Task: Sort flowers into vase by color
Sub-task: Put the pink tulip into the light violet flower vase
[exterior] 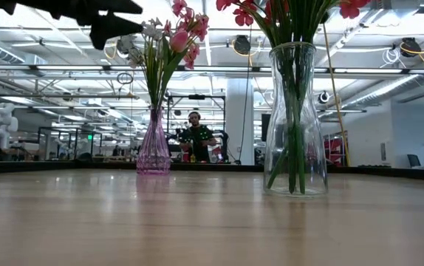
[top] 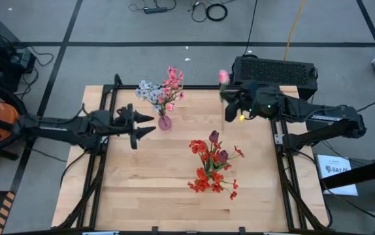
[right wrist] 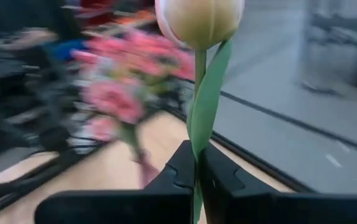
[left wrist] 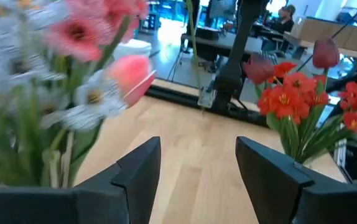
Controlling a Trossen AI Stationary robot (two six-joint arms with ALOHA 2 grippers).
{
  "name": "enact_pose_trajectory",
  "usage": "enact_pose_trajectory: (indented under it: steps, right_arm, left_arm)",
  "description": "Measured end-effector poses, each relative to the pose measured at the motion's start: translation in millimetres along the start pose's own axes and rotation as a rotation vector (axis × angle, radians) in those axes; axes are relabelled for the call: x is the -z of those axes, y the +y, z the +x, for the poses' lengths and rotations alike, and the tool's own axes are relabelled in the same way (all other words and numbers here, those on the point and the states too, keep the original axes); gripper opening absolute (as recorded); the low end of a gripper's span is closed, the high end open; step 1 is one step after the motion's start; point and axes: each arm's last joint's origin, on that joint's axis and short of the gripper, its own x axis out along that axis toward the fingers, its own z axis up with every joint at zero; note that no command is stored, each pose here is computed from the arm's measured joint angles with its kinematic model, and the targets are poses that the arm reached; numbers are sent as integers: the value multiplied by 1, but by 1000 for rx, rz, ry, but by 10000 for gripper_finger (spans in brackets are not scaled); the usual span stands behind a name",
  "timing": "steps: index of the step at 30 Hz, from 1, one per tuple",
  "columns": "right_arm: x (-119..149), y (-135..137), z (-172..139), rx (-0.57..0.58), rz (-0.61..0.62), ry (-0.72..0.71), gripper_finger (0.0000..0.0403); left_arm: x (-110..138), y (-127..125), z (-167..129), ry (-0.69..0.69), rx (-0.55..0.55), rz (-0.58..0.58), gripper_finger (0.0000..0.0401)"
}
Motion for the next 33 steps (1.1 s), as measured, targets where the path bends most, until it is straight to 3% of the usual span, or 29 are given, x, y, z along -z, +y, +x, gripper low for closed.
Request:
enact_pose_trajectory:
  steps: [5,10,14,24,30,33]
  right_arm:
    - [-9,18,17,-259,-139,-110,0]
    - [-12,36,27,-501,-163,-199,0]
    - [-5,53,35,-612,-163,-222,0]
    - [34,85,62,-700,-204,-129,0]
    - [45,93,73,-708,-234,-130,0]
    - [47,93,75,-706,-239,-127,0]
  left_arm:
    - [-9,-19,15,-43,-25,0,215]
    - [-17,-38,34,-31,-21,7,215]
    - [-26,-53,46,-28,-13,38,215]
    - [-47,-68,65,-49,-12,89,215]
    - [-42,-71,74,-26,1,88,215]
    - [-41,-76,81,-48,60,44,215]
